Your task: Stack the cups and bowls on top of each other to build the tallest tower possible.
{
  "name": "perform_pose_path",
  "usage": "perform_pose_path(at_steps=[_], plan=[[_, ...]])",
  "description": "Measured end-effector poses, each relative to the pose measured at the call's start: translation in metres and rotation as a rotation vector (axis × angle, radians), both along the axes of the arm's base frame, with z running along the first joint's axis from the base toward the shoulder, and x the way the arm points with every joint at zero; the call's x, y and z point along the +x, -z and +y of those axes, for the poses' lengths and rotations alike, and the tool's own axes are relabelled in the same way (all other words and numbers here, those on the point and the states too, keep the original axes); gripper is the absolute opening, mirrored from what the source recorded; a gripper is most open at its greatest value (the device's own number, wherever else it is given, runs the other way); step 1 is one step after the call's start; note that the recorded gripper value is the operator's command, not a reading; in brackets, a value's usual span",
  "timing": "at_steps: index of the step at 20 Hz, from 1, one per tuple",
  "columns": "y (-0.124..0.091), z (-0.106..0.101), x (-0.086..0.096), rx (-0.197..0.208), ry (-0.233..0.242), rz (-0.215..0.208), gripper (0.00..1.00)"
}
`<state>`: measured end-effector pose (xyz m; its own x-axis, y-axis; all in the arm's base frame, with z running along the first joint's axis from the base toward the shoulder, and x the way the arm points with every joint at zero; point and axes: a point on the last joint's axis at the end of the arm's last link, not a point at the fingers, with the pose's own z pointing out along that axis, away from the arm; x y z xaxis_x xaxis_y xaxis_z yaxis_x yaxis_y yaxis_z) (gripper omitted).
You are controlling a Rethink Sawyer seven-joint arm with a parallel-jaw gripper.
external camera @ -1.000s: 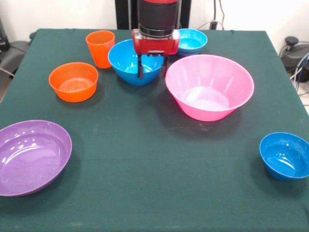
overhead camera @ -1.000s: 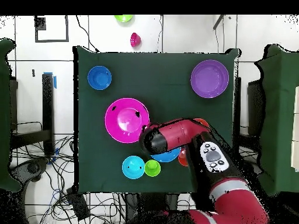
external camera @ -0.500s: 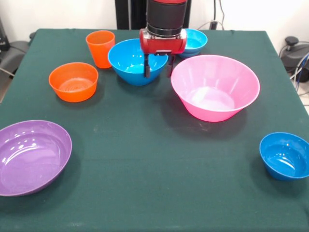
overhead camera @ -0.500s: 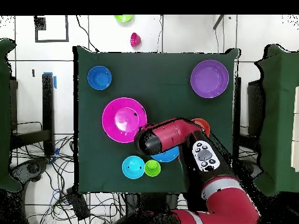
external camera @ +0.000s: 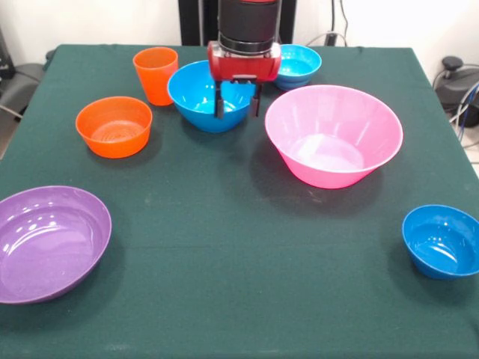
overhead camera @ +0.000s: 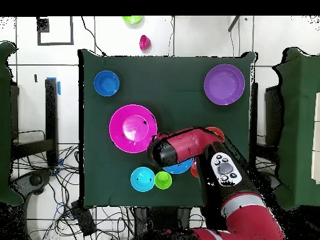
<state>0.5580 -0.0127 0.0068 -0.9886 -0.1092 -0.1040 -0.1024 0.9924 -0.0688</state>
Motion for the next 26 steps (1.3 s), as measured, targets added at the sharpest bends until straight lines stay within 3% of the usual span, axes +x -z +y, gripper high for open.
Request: perform_pose_path(at_steps=[8, 11, 16, 26], plan=[[-0.042, -0.012, 0.005, -0.002, 0.089, 0.003, 1.00], [-0.053, -0.011, 0.006, -0.010, 0.097, 0.007, 1.00], [-0.065, 0.003, 0.008, -0.025, 0.068, -0.005, 1.00], [-0.062, 0.066, -0.003, -0.049, -0.049, 0.007, 1.00]])
